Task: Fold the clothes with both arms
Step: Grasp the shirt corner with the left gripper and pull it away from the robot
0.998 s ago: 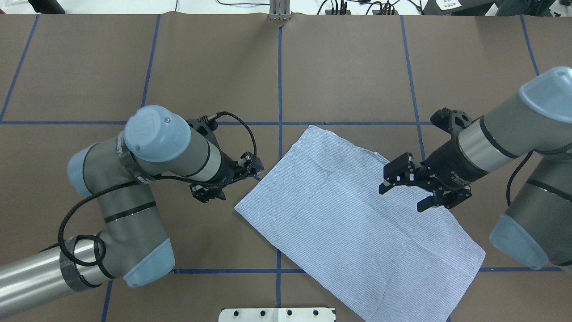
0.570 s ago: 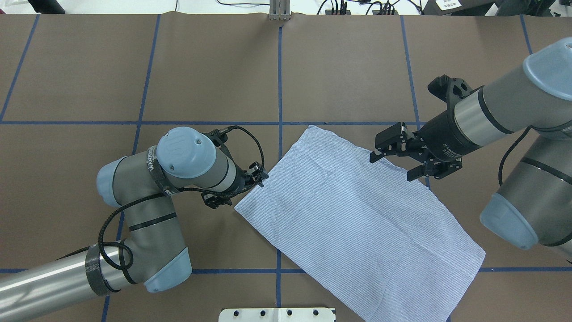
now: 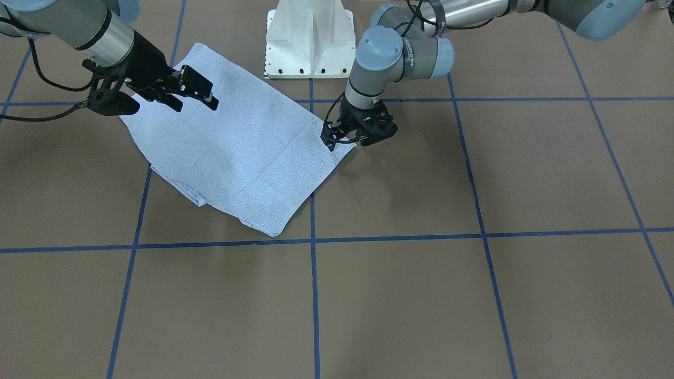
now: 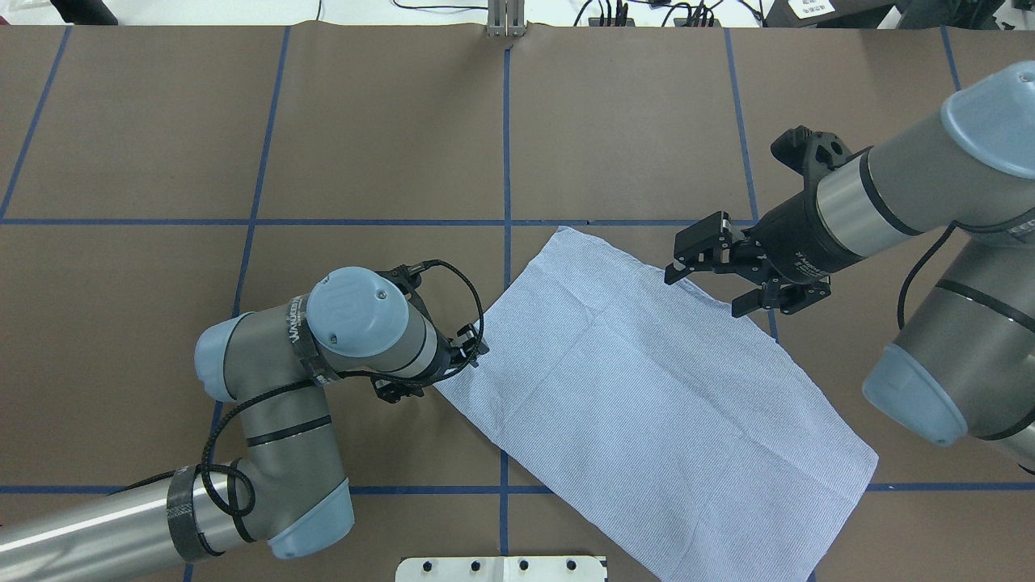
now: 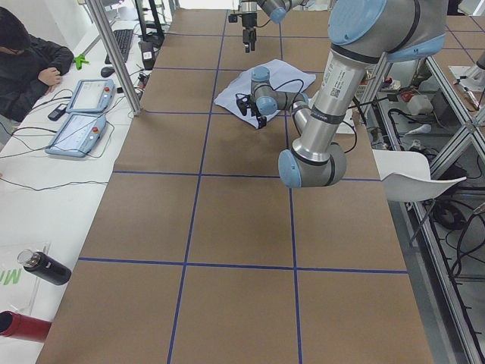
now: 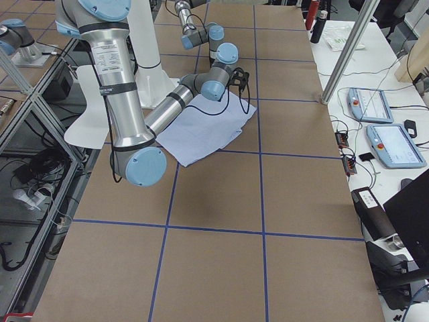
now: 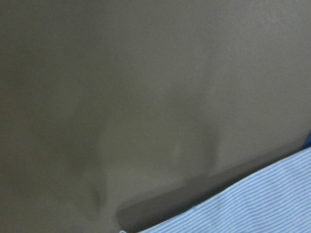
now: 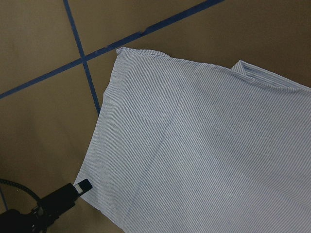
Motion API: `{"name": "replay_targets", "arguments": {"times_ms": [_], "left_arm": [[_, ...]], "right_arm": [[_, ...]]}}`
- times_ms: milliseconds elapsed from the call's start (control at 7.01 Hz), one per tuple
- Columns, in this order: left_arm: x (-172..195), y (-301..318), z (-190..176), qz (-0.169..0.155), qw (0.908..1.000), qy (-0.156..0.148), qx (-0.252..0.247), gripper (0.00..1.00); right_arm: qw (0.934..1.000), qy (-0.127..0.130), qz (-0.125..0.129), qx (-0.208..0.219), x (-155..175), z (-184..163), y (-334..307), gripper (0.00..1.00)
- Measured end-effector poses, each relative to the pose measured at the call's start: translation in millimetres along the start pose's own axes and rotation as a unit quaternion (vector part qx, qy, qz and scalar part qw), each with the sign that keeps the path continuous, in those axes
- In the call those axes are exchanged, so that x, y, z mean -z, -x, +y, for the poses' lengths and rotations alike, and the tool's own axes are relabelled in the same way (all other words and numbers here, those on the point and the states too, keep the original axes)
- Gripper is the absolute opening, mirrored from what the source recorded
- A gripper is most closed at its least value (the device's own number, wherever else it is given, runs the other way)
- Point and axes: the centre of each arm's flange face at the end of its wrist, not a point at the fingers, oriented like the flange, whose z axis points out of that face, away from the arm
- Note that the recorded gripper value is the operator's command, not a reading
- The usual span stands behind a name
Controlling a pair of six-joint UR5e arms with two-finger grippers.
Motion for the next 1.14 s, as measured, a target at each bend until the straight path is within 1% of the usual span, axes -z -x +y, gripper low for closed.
{"name": "replay_targets", "arguments": {"times_ms": [428, 570, 713, 856, 1141], "left_arm": [[-4.3, 2.7, 0.6, -0.005, 1.0, -0.002, 0.001, 0.77], [-4.6, 4.2, -3.3, -0.006, 1.0, -0.005, 0.003, 0.7], [-5.1, 5.9, -7.1, -0.008, 0.9999, -0.008, 0.005, 0.6], [-5.0, 6.4, -8.9, -0.008, 0.9999, -0.009, 0.006, 0.48], [-5.0, 6.3, -8.6, -0.008, 0.9999, -0.009, 0.006, 0.16]], "right_arm": [[1.0, 0.0, 0.0, 0.0, 0.3, 0.0, 0.1, 1.0], [1.0, 0.0, -0.001, 0.0, 0.5, 0.2, 0.4, 1.0], [1.0, 0.0, -0.001, 0.001, 0.9, 0.5, 0.9, 1.0], [1.0, 0.0, -0.001, 0.001, 1.2, 0.8, 1.1, 1.0], [1.0, 0.0, 0.0, 0.0, 0.7, 0.4, -0.5, 1.0]]}}
